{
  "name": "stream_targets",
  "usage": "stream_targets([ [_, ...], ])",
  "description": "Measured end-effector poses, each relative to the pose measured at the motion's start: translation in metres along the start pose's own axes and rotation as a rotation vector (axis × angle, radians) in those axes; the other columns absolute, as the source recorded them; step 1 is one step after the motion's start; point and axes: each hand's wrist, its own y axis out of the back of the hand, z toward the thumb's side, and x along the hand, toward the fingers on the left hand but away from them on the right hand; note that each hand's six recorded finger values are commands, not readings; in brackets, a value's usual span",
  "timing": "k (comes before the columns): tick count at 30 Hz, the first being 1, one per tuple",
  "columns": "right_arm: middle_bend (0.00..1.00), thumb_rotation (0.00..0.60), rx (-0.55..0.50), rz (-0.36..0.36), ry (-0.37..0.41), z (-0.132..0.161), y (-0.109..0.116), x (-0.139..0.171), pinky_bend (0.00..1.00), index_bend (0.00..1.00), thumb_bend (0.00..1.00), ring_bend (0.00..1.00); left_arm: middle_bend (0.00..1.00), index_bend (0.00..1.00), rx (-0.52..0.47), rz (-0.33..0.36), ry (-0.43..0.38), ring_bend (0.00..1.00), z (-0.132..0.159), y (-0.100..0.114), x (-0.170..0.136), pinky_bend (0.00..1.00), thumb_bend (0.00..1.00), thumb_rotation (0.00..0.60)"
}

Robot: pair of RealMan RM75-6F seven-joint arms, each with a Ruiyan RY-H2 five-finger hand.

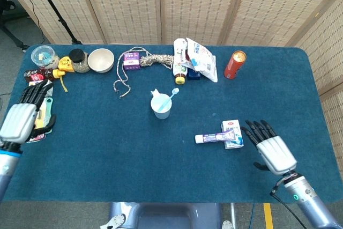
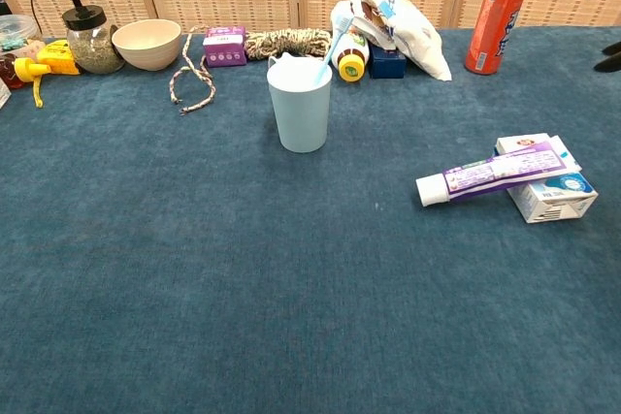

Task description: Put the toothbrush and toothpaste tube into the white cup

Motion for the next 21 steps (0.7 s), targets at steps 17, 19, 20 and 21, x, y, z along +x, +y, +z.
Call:
stream_targets([
  [17, 0.0, 0.6, 0.017, 0.104, 0.135, 0.062, -0.031, -0.077, 0.0, 0.0, 0.0, 0.0, 0.0, 0.0, 0.003, 0.072, 0.119, 0.0, -0.058, 0.008, -0.088, 0.0, 0.45, 0.6],
  [19, 0.0, 0.6, 0.018, 0.106, 0.133, 0.064, -0.033, -0.089, 0.03, 0.0, 0.0, 0.0, 0.0, 0.0, -0.002, 0.065, 0.11, 0.0, -0.058, 0.007, -0.089, 0.0, 0.45, 0.6],
  [20, 0.01, 0.6, 0.024, 0.106, 0.129, 0.064, -0.034, -0.096, 0.06, 0.0, 0.0, 0.0, 0.0, 0.0, -0.002, 0.062, 0.109, 0.0, -0.059, 0.007, -0.089, 0.0, 0.45, 0.6],
  [21, 0.01, 0.6, 0.027, 0.11, 0.124, 0.063, -0.036, -0.101, 0.08, 0.0, 0.0, 0.0, 0.0, 0.0, -0.002, 0.059, 0.108, 0.0, -0.059, 0.006, -0.088, 0.0, 0.45, 0.6],
])
